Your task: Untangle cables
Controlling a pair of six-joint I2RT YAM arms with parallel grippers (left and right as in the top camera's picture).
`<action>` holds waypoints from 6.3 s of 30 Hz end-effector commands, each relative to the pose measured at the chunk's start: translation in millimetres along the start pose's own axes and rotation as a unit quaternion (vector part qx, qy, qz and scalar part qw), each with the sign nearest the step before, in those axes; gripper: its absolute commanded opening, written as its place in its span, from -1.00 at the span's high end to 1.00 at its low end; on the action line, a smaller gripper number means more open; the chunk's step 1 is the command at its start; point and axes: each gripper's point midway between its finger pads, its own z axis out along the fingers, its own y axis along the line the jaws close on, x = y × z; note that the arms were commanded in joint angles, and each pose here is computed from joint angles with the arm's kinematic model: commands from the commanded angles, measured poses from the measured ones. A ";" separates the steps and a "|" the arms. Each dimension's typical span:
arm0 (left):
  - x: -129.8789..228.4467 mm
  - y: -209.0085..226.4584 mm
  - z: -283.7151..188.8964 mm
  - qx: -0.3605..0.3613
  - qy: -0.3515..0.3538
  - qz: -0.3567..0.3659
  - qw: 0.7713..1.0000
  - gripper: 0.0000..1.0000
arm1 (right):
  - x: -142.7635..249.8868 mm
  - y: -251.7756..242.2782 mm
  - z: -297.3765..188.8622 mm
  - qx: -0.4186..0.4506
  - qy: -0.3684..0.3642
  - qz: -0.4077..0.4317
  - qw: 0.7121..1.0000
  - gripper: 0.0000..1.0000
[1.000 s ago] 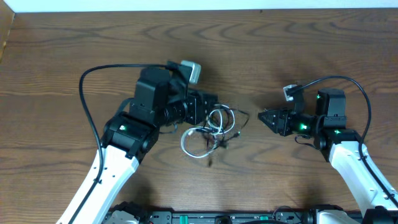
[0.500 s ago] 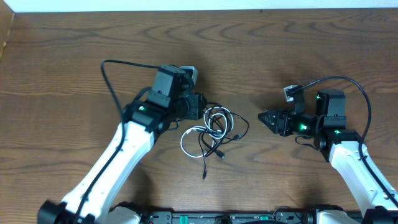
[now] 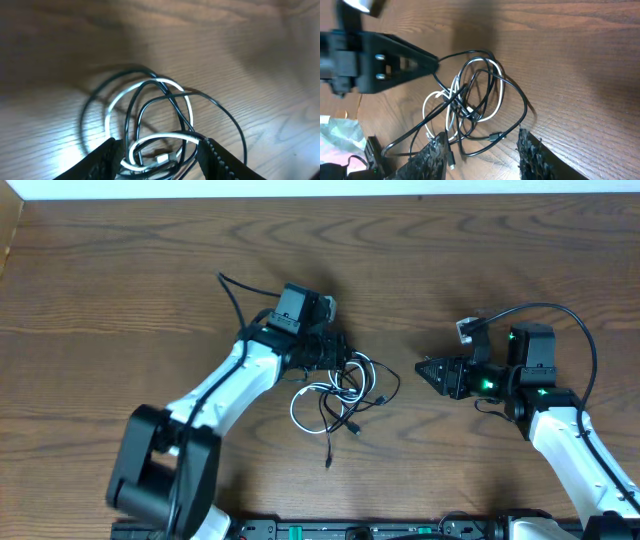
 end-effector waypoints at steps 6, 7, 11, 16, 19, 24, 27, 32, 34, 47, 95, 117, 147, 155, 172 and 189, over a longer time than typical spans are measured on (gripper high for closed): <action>31.6 -2.6 37.3 0.020 0.074 -0.042 0.996 -0.06 | -0.5 2.4 0.8 -0.002 0.001 -0.008 1.000 0.17; 35.4 -2.7 41.0 0.019 0.080 -0.041 0.996 -0.06 | -0.5 2.4 0.8 -0.002 0.001 -0.008 1.000 0.17; 44.9 -7.8 48.5 0.018 0.094 -0.032 0.995 -0.06 | -0.4 2.4 0.8 -0.002 0.002 -0.008 1.000 0.17; 41.5 -13.1 48.2 0.026 0.087 -0.025 0.996 -0.05 | 0.3 2.2 0.8 -0.002 0.003 -0.007 1.000 0.17; 33.5 -18.2 40.5 0.036 0.073 -0.013 0.997 -0.05 | 1.1 2.0 0.8 -0.002 0.004 -0.005 1.000 0.17; 8.1 -35.3 11.7 0.059 0.018 0.043 0.997 0.05 | 1.5 -1.4 0.8 0.008 0.004 -0.003 1.000 0.17; -3.4 -45.5 -8.2 0.062 -0.016 0.067 0.996 0.05 | 1.4 -2.0 0.7 0.010 0.004 -0.003 1.000 0.17; -6.2 -35.8 -28.2 0.013 -0.039 0.064 0.997 0.04 | 1.5 -2.0 0.7 0.010 0.004 -0.003 1.000 0.17; 4.5 -29.3 -27.2 0.002 -0.017 0.053 0.998 0.04 | 1.5 -2.0 0.7 0.010 0.004 -0.003 1.000 0.18; 57.0 -0.2 12.3 -0.040 0.089 -0.004 0.995 0.03 | 1.6 -1.9 0.7 0.010 0.004 -0.003 1.000 0.18; 69.5 12.9 28.4 -0.108 0.092 -0.031 0.989 -0.11 | 2.3 -2.6 0.7 0.012 0.006 -0.001 1.000 0.18; 44.7 -3.2 42.8 -0.104 0.025 0.014 0.994 -0.11 | 3.0 -2.8 0.7 0.012 0.007 0.000 1.000 0.18; 39.5 18.4 48.1 -0.194 -0.007 0.060 0.979 0.85 | 6.5 -3.4 0.6 0.013 0.013 0.006 1.000 0.18; -3.1 -10.4 -12.6 -0.148 -0.099 0.050 0.983 0.85 | 6.5 -3.3 0.6 0.013 0.013 0.006 1.000 0.17; -15.0 -71.8 -82.7 -0.030 -0.169 0.036 0.984 0.85 | -1.3 54.7 -1.6 -0.139 0.009 -0.048 0.989 0.01; 21.3 -128.6 -77.4 0.066 -0.116 0.074 0.988 0.85 | -3.6 2.6 25.9 0.086 -0.015 -0.008 0.996 0.21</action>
